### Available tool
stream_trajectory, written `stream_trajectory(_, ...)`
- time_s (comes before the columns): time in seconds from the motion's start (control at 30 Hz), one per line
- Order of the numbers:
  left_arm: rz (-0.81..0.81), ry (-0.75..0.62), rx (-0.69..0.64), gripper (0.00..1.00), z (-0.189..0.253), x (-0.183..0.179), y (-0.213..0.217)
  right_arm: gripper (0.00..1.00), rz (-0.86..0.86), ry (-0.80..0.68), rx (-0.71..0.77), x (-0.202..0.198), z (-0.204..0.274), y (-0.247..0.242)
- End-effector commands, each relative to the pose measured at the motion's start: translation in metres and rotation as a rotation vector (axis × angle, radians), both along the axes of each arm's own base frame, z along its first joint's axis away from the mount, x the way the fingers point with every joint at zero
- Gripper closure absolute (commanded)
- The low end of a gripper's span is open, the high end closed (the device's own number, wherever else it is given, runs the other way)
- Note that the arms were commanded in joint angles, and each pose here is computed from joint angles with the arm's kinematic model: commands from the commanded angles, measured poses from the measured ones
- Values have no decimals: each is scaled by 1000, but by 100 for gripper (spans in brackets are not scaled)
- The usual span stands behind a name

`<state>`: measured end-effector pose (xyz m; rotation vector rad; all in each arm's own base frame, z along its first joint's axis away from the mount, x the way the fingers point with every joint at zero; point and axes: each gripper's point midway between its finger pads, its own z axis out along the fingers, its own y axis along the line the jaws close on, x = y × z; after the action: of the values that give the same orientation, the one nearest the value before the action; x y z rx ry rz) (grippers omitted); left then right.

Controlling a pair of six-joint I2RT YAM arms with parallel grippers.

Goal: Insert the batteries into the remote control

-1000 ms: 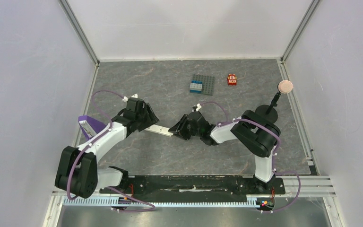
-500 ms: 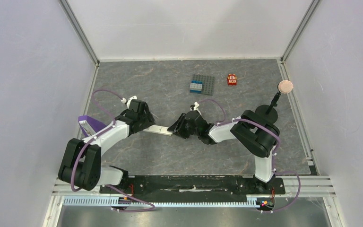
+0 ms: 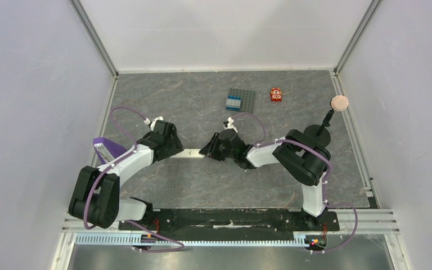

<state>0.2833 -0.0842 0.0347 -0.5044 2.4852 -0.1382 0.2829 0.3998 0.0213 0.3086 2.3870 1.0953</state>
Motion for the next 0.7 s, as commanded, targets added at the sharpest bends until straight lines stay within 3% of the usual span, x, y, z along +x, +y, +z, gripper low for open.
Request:
stream_trajectory(0.0, -6, -26, 61, 26, 9, 4, 11, 70, 49, 150, -456, -39, -111, -85)
stream_trajectory(0.33, -43, 43, -30, 30, -8, -9, -7, 69, 143, 13, -463, -24, -99, -81)
stream_trajectory(0.67, -47, 71, -35, 33, -12, -10, -9, 72, 137, -134, -468, -8, -77, -83)
